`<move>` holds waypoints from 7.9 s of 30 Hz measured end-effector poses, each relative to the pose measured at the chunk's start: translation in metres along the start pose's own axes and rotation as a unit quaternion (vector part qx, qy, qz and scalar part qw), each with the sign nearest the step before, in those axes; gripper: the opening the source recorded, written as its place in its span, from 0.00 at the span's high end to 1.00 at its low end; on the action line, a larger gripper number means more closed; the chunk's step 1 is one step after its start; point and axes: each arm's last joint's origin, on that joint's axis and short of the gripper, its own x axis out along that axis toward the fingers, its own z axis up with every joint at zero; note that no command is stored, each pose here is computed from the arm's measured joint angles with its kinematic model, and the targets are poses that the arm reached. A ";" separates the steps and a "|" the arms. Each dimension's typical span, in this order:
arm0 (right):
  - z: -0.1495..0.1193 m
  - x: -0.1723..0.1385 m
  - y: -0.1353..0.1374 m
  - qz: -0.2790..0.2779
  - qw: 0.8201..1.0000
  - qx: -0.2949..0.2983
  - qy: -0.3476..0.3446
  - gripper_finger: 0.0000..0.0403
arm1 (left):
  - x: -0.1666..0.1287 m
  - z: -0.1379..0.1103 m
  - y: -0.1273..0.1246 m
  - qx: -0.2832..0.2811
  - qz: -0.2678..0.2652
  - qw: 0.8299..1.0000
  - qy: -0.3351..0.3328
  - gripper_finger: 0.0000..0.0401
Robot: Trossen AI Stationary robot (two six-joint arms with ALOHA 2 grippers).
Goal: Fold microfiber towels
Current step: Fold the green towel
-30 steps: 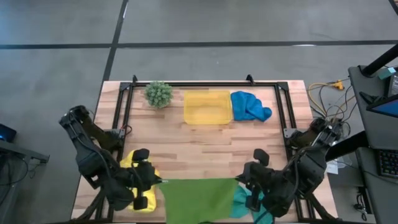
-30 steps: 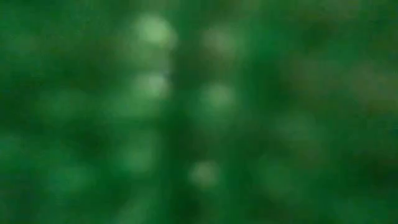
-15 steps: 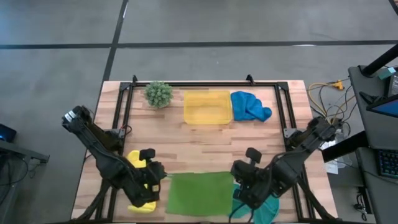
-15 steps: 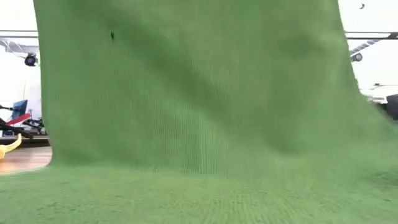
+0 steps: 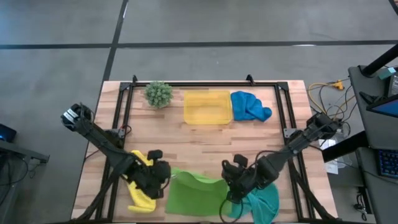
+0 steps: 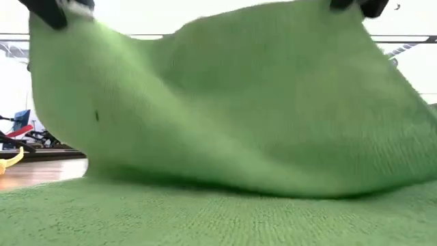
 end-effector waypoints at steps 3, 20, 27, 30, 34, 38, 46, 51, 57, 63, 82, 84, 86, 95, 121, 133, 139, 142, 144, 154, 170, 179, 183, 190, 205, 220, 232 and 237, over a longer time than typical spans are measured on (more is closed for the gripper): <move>0.002 0.013 -0.018 -0.007 1.000 0.001 0.002 0.98 | 0.009 0.003 0.017 -0.001 -0.006 1.000 0.005 1.00; 0.022 0.027 -0.158 -0.094 0.995 0.041 -0.006 0.98 | 0.054 0.028 0.137 -0.037 0.103 0.994 -0.009 1.00; 0.024 0.036 -0.191 -0.123 0.992 0.037 0.004 0.98 | 0.067 0.024 0.164 -0.061 0.134 0.989 -0.023 1.00; 0.025 0.040 -0.201 -0.120 0.992 0.039 -0.003 0.98 | 0.071 0.021 0.170 -0.063 0.136 0.988 -0.034 1.00; 0.026 0.044 -0.211 -0.115 0.992 0.047 0.000 0.98 | 0.077 0.013 0.177 -0.074 0.144 0.987 -0.025 1.00; 0.026 0.050 -0.218 -0.122 0.991 0.052 0.007 0.98 | 0.080 0.006 0.181 -0.076 0.152 0.985 -0.013 1.00; 0.026 0.058 -0.228 -0.136 0.987 0.078 0.021 0.98 | 0.084 -0.005 0.194 -0.091 0.170 0.981 0.004 1.00; 0.030 0.050 -0.234 -0.162 0.983 0.088 0.001 0.93 | 0.083 -0.004 0.203 -0.106 0.181 0.978 0.004 0.91; 0.039 0.028 -0.237 -0.164 0.981 0.098 -0.043 0.81 | 0.079 -0.001 0.209 -0.116 0.186 0.976 -0.005 0.70; 0.037 -0.002 -0.230 -0.123 0.985 0.090 -0.076 0.73 | 0.064 -0.001 0.206 -0.133 0.146 0.980 -0.013 0.60; -0.088 0.004 -0.024 0.190 0.979 0.077 0.008 0.92 | 0.045 0.002 0.142 -0.157 -0.075 0.979 -0.105 0.60; -0.096 0.018 -0.014 0.178 0.980 0.088 0.025 0.95 | 0.050 0.003 0.138 -0.161 -0.089 0.975 -0.122 0.60; -0.098 0.033 -0.006 0.162 0.982 0.089 0.036 0.96 | 0.056 0.001 0.135 -0.171 -0.096 0.973 -0.125 0.60; -0.109 0.089 0.004 0.111 0.982 0.081 0.127 0.96 | 0.067 -0.002 0.121 -0.173 -0.114 0.973 -0.103 0.60; -0.096 -0.005 -0.041 -0.013 0.994 0.041 0.100 0.96 | 0.056 -0.009 0.095 -0.129 -0.165 0.973 -0.098 0.64; -0.075 0.028 0.007 0.125 0.988 -0.063 -0.063 0.82 | 0.056 -0.050 0.015 0.008 -0.188 0.979 -0.071 0.69; -0.077 0.053 0.024 0.116 0.985 -0.111 -0.054 0.69 | 0.060 -0.061 -0.025 0.062 -0.172 0.980 -0.077 0.70; -0.075 0.061 0.031 0.115 0.984 -0.121 -0.055 0.63 | 0.070 -0.064 -0.038 0.094 -0.160 0.981 -0.055 0.70; -0.076 0.069 0.036 0.113 0.983 -0.136 -0.047 0.59 | 0.078 -0.067 -0.044 0.105 -0.147 0.983 -0.037 0.70; -0.081 0.102 0.049 0.092 0.983 -0.159 -0.003 0.56 | 0.104 -0.077 -0.054 0.120 -0.119 0.986 0.003 0.70; -0.077 0.118 0.041 0.036 0.986 -0.157 0.039 0.59 | 0.114 -0.083 -0.052 0.125 -0.106 0.986 0.014 0.70; -0.078 0.118 0.036 0.015 0.988 -0.145 0.053 0.67 | 0.128 -0.091 -0.052 0.122 -0.089 0.988 0.036 0.70; -0.078 0.118 0.036 0.011 0.988 -0.143 0.055 0.75 | 0.129 -0.092 -0.051 0.123 -0.086 0.988 0.038 0.76; -0.079 0.118 0.036 0.013 0.988 -0.144 0.057 0.91 | 0.127 -0.091 -0.053 0.121 -0.100 0.987 0.046 0.98; -0.077 0.113 0.041 0.045 0.983 -0.163 0.073 0.98 | 0.114 -0.078 -0.057 0.112 -0.110 0.988 0.018 1.00; -0.073 0.096 0.063 0.097 0.983 -0.137 0.070 0.98 | 0.094 -0.066 -0.059 0.099 -0.144 0.985 -0.004 1.00; -0.064 0.059 0.069 0.127 0.984 -0.122 0.040 0.98 | 0.080 -0.058 -0.058 0.091 -0.161 0.983 -0.024 1.00; -0.062 0.052 0.066 0.121 0.984 -0.124 0.044 0.98 | 0.073 -0.055 -0.057 0.087 -0.164 0.982 -0.034 1.00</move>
